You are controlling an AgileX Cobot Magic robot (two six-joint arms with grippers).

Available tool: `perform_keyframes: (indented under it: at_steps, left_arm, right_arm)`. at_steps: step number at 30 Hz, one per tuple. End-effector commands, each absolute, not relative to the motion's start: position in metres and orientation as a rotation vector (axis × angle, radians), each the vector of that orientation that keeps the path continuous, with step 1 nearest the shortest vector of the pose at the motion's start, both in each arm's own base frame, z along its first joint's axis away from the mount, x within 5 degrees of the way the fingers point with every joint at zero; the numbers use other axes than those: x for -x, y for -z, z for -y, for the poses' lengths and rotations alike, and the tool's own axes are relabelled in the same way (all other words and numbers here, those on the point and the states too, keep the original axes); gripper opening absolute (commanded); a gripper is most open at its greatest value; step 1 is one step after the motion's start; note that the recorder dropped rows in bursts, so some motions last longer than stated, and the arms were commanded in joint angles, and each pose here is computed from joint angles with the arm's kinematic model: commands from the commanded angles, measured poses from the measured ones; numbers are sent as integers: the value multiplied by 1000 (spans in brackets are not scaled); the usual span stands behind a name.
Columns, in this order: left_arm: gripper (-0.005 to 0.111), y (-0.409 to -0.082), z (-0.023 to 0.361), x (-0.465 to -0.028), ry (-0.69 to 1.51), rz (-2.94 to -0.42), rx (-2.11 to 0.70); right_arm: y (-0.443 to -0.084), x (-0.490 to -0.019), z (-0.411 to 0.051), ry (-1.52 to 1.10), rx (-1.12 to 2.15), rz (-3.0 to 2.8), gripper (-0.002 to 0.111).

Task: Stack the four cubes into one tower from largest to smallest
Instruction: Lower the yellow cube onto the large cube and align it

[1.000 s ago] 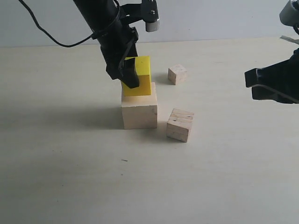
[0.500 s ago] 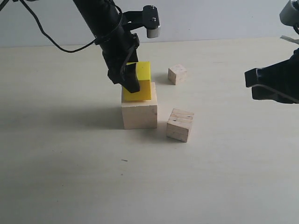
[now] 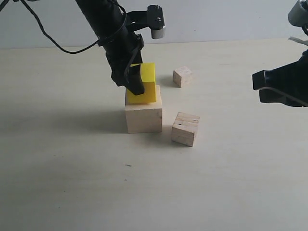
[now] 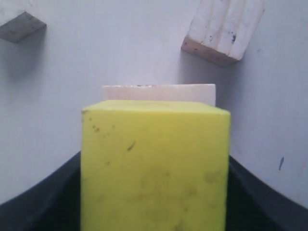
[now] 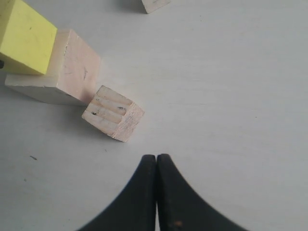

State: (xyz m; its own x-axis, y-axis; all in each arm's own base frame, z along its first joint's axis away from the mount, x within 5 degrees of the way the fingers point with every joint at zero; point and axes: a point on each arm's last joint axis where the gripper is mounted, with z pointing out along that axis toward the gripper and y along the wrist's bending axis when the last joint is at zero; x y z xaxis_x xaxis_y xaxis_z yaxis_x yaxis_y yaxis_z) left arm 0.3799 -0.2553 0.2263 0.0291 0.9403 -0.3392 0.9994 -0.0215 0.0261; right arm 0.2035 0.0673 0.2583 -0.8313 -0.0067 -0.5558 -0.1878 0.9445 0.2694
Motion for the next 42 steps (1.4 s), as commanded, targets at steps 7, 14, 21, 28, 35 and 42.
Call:
perform_keyframes:
  at_steps: [7,14,21,28,35,42]
  left_arm:
    - [0,-230,257,-380,314,-1981,-2048]
    - [0,-230,257,-380,313,-1982,-2045]
    - [0,-227,258,-381,315,-1985,-2050]
    - [0,-221,258,-382,322,-1993,-2059]
    - [0,-221,258,-382,313,-1977,-2073]
    - [58,-221,258,-382,308,-1963,-2079]
  right_arm:
    - [-260,-204,-68,-430,140,-2508,0]
    - [-260,-204,-68,-430,140,-2508,0]
    - [-260,-204,-68,-430,140,-2508,0]
    - [-260,-204,-68,-430,140,-2508,0]
    - [-260,-204,-68,-430,140,-2508,0]
    - [-260,-204,-68,-430,140,-2508,0]
